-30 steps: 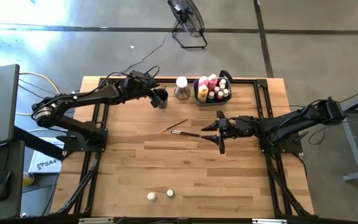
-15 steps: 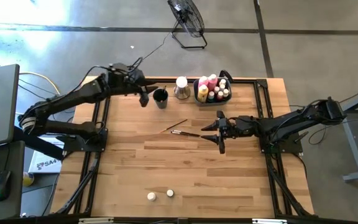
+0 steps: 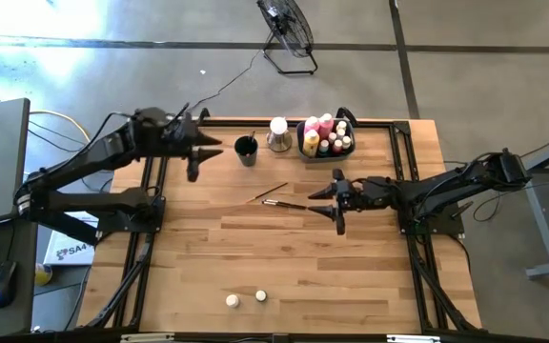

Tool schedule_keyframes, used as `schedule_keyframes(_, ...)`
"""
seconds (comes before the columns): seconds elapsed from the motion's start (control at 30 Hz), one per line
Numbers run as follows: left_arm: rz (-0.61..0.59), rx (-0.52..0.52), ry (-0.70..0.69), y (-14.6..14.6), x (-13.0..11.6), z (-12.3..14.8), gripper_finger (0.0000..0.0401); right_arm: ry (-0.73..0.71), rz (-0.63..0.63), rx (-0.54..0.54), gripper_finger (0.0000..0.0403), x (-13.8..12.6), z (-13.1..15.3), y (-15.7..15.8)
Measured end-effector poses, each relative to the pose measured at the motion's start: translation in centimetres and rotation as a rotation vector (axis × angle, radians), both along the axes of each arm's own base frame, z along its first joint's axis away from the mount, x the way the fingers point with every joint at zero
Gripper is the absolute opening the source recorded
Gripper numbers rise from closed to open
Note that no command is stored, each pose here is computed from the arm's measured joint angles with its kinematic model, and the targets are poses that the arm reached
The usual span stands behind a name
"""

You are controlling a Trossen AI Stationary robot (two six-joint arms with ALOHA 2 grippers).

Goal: Pick & Place Paint Supplies
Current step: Move the small white paint bottle to the center of the table

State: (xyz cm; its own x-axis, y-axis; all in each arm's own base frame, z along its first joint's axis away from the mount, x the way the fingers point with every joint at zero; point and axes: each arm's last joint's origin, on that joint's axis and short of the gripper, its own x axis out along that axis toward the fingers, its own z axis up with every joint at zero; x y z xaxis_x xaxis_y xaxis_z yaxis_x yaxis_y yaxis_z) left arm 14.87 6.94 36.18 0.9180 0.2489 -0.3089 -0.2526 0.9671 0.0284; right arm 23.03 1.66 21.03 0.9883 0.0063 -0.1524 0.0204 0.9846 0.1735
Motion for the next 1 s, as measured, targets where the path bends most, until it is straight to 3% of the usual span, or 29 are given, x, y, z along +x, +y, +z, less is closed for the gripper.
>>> schedule_keyframes(0.3,-0.135,0.037,-0.065,-3.4,-3.1,-1.7,0.012,-0.087,-0.001,0.007,0.0149,0.1,0.8,0.0)
schedule_keyframes(0.5,-0.211,-0.005,-0.069,-4.7,-4.4,-4.4,0.012,-0.092,0.0,0.01,0.0149,0.1,0.9,0.0)
schedule_keyframes(0.83,-0.341,-0.148,-0.049,-6.2,-4.6,-7.2,0.012,-0.092,0.001,-0.001,0.0149,0.1,0.9,0.0)
schedule_keyframes(1.0,-0.411,-0.155,-0.039,-6.9,-4.0,-7.3,0.012,-0.107,0.001,-0.02,0.0149,0.1,1.0,0.0)
